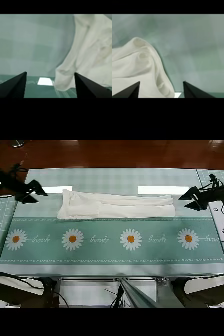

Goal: Fold the shirts.

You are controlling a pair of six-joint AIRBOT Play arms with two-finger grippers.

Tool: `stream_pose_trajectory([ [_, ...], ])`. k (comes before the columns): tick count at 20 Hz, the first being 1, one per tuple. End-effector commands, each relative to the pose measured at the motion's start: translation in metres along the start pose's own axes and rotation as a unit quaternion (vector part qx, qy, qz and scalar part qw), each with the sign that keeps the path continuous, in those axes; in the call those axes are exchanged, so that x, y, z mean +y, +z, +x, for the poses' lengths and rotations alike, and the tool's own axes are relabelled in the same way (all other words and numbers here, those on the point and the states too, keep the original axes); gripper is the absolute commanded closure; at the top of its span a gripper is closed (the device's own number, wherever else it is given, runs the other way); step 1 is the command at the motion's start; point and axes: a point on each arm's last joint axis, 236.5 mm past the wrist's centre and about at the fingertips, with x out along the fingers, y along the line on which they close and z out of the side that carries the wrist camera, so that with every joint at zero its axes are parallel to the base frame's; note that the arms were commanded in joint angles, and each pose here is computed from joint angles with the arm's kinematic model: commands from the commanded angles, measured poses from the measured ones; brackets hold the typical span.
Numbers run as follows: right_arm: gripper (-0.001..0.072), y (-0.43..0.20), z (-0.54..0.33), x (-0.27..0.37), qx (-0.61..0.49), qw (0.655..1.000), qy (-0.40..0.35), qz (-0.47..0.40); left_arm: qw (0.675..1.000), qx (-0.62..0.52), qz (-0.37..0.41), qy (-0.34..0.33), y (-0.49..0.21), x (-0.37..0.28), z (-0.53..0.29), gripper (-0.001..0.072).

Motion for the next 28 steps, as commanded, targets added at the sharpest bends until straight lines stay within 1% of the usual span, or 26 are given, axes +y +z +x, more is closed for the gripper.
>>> stream_pose_trajectory([
  [1,0.0092,-0.009,0.013,-0.002,0.032,0.999,0.015,-0.001,0.995,-0.097,-0.018,-0.014,0.001,0.002,-0.037,0.0005],
  [4,0.0092,-0.017,0.045,0.007,0.06,0.998,0.024,-0.003,0.983,-0.165,0.037,-0.077,-0.025,-0.056,-0.048,0.0005],
  [7,0.0094,-0.027,0.073,0.021,0.082,0.996,0.021,-0.024,0.979,-0.154,0.087,-0.1,-0.06,-0.095,-0.039,0.0005],
  [8,0.0114,-0.028,0.08,0.029,0.082,0.996,0.027,-0.035,0.979,-0.143,0.101,-0.104,-0.067,-0.105,-0.033,0.0005],
  [9,0.0302,-0.029,0.084,0.037,0.081,0.995,0.033,-0.044,0.978,-0.136,0.115,-0.106,-0.071,-0.115,-0.028,0.0006],
  [10,0.0589,-0.029,0.084,0.044,0.081,0.995,0.042,-0.044,0.977,-0.133,0.127,-0.108,-0.074,-0.124,-0.022,0.0008],
  [11,0.0681,-0.032,0.08,0.052,0.085,0.994,0.053,-0.048,0.976,-0.127,0.136,-0.111,-0.077,-0.131,-0.018,0.0065],
  [12,0.0682,-0.036,0.072,0.056,0.088,0.993,0.053,-0.063,0.976,-0.12,0.145,-0.113,-0.082,-0.139,-0.012,0.0476],
  [13,0.0682,-0.039,0.06,0.059,0.089,0.992,0.045,-0.077,0.974,-0.114,0.156,-0.116,-0.087,-0.147,-0.008,0.0682],
  [14,0.0682,-0.047,0.043,0.068,0.093,0.99,0.046,-0.1,0.971,-0.112,0.173,-0.121,-0.091,-0.157,-0.004,0.0689],
  [15,0.0682,-0.06,0.027,0.079,0.102,0.984,0.043,-0.14,0.968,-0.116,0.184,-0.128,-0.092,-0.169,-0.001,0.0689],
  [17,0.0682,-0.08,-0.007,0.095,0.082,0.979,0.02,-0.185,0.96,-0.124,0.199,-0.156,-0.099,-0.204,0.009,0.0689],
  [19,0.0682,-0.1,-0.041,0.109,0.033,0.978,0.014,-0.206,0.949,-0.109,0.241,-0.17,-0.122,-0.246,0.03,0.0691],
  [22,0.0682,-0.14,-0.081,0.107,-0.021,0.976,-0.022,-0.214,0.935,-0.089,0.291,-0.182,-0.16,-0.315,0.074,0.0691],
  [25,0.0682,-0.175,-0.106,0.114,-0.06,0.974,-0.021,-0.216,0.919,0.004,0.344,-0.194,-0.223,-0.374,0.123,0.0691],
  [28,0.0682,-0.201,-0.128,0.13,-0.081,0.971,-0.003,-0.227,0.903,0.095,0.371,-0.197,-0.296,-0.413,0.165,0.069],
])
